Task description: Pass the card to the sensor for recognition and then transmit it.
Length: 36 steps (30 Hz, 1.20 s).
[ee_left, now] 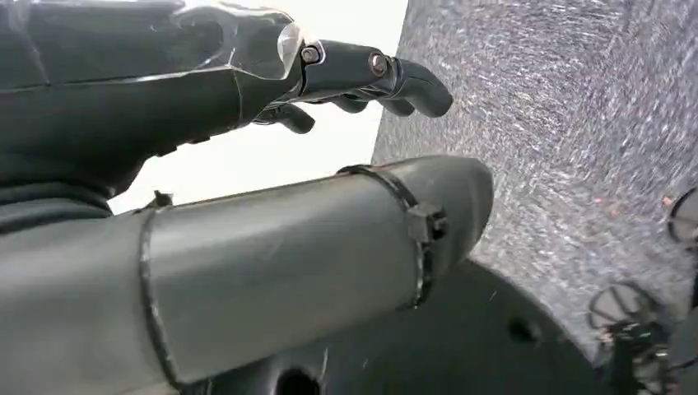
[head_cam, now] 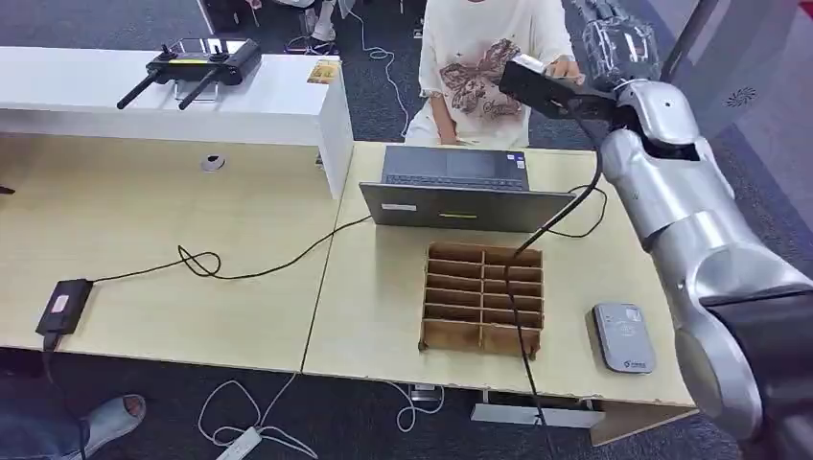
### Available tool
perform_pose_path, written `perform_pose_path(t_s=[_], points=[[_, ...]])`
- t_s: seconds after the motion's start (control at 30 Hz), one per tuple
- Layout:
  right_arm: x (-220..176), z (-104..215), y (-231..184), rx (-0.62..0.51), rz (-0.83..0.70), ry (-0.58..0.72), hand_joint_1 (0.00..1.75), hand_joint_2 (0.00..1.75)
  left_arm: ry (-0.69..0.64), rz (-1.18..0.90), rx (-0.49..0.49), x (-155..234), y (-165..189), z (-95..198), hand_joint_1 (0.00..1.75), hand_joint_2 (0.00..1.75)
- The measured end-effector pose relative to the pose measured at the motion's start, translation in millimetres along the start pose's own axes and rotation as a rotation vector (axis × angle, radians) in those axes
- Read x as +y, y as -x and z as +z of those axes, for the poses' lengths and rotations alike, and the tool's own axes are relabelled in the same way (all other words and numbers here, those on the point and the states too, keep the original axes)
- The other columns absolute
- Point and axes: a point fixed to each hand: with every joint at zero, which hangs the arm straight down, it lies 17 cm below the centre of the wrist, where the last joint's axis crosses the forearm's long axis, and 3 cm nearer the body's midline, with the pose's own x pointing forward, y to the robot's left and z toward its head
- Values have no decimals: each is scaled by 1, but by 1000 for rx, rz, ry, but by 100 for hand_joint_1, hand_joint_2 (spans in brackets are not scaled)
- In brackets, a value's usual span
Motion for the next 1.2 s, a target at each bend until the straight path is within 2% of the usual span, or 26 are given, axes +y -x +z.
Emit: perform_pose_path(t_s=[0.67, 0.93, 1.07, 1.2], points=[[-3, 0, 9, 8, -34, 16, 175, 175, 7, -168, -14, -4, 2, 1, 0, 0], [-12, 0, -1, -51, -85, 70, 175, 175, 34, -329, -34, -10, 4, 2, 0, 0], [-13, 3, -13, -103, -234, 93, 175, 175, 42, -426, -49, -10, 5, 2, 0, 0], [-14, 8, -35, -175, -519, 101, 175, 175, 39, -515, -67, -8, 4, 1, 0, 0]])
